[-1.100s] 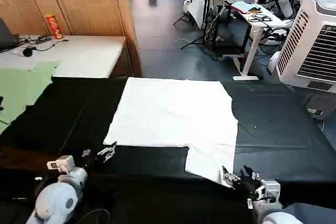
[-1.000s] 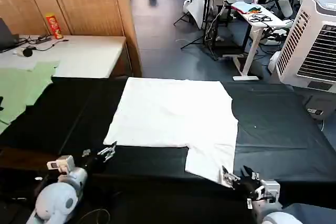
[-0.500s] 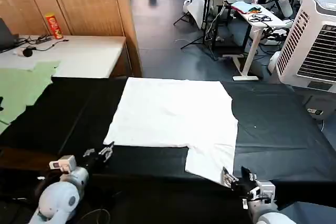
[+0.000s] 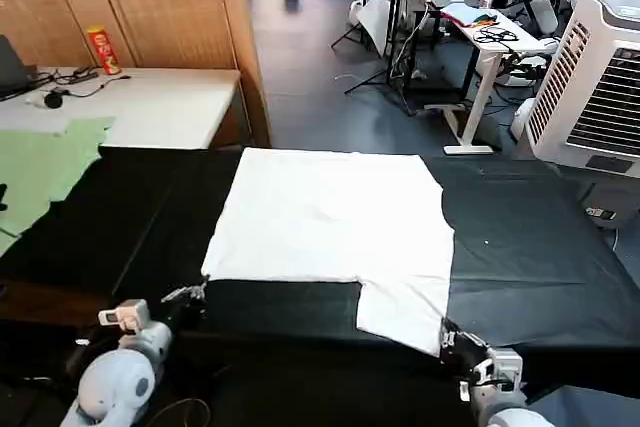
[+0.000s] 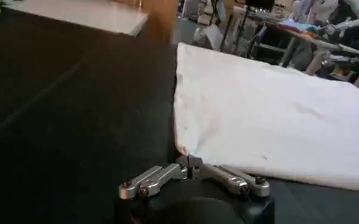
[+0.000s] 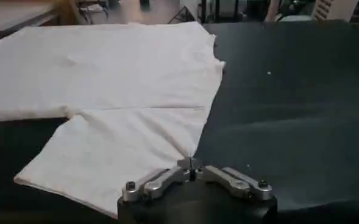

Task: Fold and organize the clothes.

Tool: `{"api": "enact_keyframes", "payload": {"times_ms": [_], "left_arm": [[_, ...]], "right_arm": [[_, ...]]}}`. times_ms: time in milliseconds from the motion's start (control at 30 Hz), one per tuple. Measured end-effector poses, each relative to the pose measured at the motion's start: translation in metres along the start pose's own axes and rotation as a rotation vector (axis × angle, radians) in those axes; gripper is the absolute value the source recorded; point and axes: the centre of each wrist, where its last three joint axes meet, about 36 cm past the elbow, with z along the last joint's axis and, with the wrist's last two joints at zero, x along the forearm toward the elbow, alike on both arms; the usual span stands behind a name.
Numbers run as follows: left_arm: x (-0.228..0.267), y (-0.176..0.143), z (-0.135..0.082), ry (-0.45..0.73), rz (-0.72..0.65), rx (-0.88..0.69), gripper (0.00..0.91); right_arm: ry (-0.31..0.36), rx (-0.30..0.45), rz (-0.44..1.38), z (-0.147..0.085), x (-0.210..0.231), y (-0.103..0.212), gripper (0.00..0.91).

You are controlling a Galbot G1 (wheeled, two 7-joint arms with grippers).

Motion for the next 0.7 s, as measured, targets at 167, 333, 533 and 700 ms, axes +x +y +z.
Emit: {"api": "enact_keyframes", "payload": {"times_ms": [167,333,533,700], "left_arm": [[0.027,-0.007,-0.002,-0.018,-0.015,-0.009,0.0],[0.052,-0.013,0.0,-0.035,-0.016,-0.011,0.0],[0.06,-0.014,0.001,-0.079,-0.036,0.013,0.0],[0.049,-0.019,0.0,-0.13,-0.043,0.024,0.0]], "right_arm": [[0.003,-0.005,0.01,-0.001,0.027,0.005,0.039],[0.003,-0.003,0.011,0.001,0.036,0.004,0.039],[-0.139,-0.03,-0.052,-0.006,0.021,-0.005,0.039],[-0.207,-0.042,-0.068,-0.008,-0.025,-0.014,0.039]]}}
